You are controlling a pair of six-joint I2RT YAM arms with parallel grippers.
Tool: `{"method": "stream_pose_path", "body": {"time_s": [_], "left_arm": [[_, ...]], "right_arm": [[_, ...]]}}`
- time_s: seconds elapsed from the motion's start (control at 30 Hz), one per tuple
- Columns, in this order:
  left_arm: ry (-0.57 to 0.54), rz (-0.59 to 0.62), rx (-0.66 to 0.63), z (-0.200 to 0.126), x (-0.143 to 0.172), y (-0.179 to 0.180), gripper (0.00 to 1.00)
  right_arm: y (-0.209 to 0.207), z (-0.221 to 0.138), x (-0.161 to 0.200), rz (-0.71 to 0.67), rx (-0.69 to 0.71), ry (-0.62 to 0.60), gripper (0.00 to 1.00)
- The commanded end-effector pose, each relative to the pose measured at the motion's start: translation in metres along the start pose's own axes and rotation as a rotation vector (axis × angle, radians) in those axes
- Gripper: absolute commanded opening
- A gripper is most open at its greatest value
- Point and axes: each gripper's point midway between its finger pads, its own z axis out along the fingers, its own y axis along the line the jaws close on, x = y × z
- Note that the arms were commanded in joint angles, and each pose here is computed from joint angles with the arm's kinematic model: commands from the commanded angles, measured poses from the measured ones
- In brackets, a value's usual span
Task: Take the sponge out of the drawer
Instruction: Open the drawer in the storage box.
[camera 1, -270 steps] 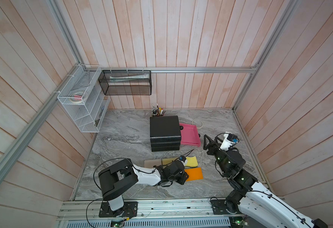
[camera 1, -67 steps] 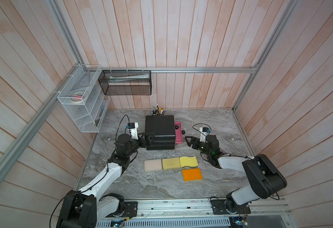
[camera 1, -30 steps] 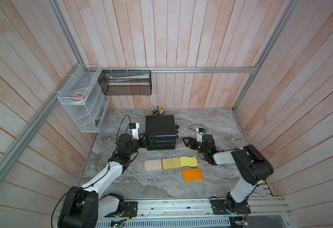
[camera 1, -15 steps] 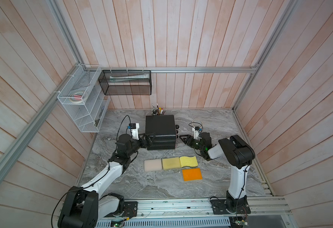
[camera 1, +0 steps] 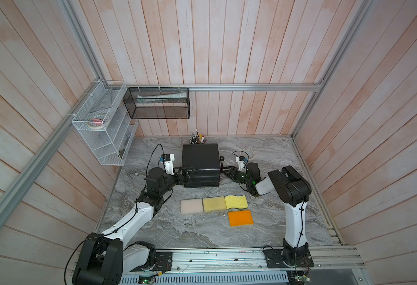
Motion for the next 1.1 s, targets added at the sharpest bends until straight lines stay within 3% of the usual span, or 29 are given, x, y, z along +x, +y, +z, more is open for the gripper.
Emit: {"method": "stream_pose_path", "body": {"time_s": [0.0,0.33,0.53,0.87,1.07], "left_arm": [[0.036,0.009,0.067,0.0,0.009,-0.013,1.0],[0.037,0.009,0.069,-0.001,0.011,-0.013,1.0],[0.036,0.01,0.06,-0.001,0.011,-0.011,1.0],[0.034,0.013,0.054,-0.001,0.011,-0.01,1.0],[0.036,0.013,0.051,-0.001,0.012,-0.009,1.0]], "right_arm": [[-0.001,0.01,0.011,0.017,-0.013,0.04,0.56],[-0.007,0.013,0.016,0.049,-0.013,0.043,0.32],[-0.017,-0.003,0.007,0.055,0.034,-0.009,0.26],[-0.049,-0.066,-0.02,0.076,0.15,-0.145,0.25],[-0.068,-0.085,-0.029,0.061,0.254,-0.185,0.25]]}}
